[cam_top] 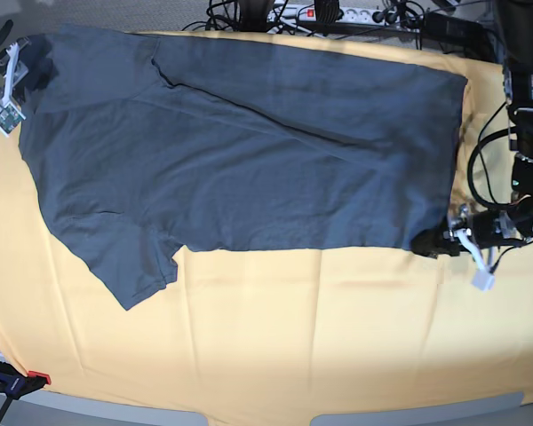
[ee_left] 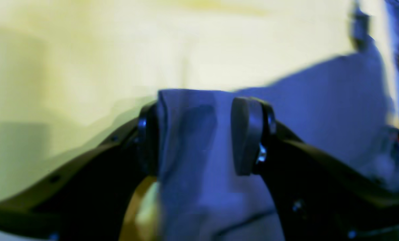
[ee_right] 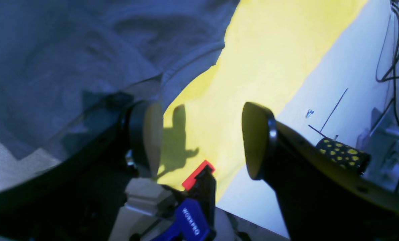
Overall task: Fold the T-shirt properly
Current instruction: 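Move both grippers around to the shirt's opposite long edge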
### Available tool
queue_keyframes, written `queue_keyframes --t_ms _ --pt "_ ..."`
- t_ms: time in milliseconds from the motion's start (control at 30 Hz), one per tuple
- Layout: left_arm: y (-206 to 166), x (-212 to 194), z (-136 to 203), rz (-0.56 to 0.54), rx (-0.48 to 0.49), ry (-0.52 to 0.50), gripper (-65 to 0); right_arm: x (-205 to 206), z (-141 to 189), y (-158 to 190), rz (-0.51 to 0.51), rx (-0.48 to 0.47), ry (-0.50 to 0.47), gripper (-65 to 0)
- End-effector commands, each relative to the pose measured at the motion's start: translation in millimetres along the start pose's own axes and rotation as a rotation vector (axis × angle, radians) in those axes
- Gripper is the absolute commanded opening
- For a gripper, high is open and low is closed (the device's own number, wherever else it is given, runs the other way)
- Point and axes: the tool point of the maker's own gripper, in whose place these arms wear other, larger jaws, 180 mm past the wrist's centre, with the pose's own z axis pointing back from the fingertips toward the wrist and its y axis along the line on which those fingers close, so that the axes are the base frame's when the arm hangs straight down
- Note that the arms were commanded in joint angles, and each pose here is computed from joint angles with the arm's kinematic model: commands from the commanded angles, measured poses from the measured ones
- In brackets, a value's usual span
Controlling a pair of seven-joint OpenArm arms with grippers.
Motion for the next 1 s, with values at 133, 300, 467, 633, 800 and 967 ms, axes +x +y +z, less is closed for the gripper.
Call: queue_keyframes --t_ms 133,300,467,633,800,967 --pt "-7.4 -9.5 0.8 -0.009 -0.028 0.082 -34.1 27.6 4.5 -31.7 -0.046 -0.116 -0.105 -26.0" --pt "-1.5 -2.8 8.5 -0.012 -0.006 0.052 -65.0 59.2 10.7 -74.6 -0.234 -0.259 -0.293 -26.0" --pt "-1.6 2.0 8.1 -0.014 -0.005 0.027 -65.0 72.0 -7.0 -116.1 -0.51 -0.282 -0.501 -26.0" --pt "-1.5 1.9 8.1 -0.013 -0.005 0.026 -65.0 60.6 -64.5 -135.0 -0.851 -0.12 -0.553 -26.0" --pt "-1.6 2.5 7.9 -0.013 -0.006 0.022 -65.0 77.9 -123.9 -126.4 -1.107 0.183 -0.567 -26.0" --pt "-1.6 2.5 7.9 -0.013 -0.006 0.023 -65.0 98.2 -169.0 -114.6 -1.183 0.358 -0.516 -26.0"
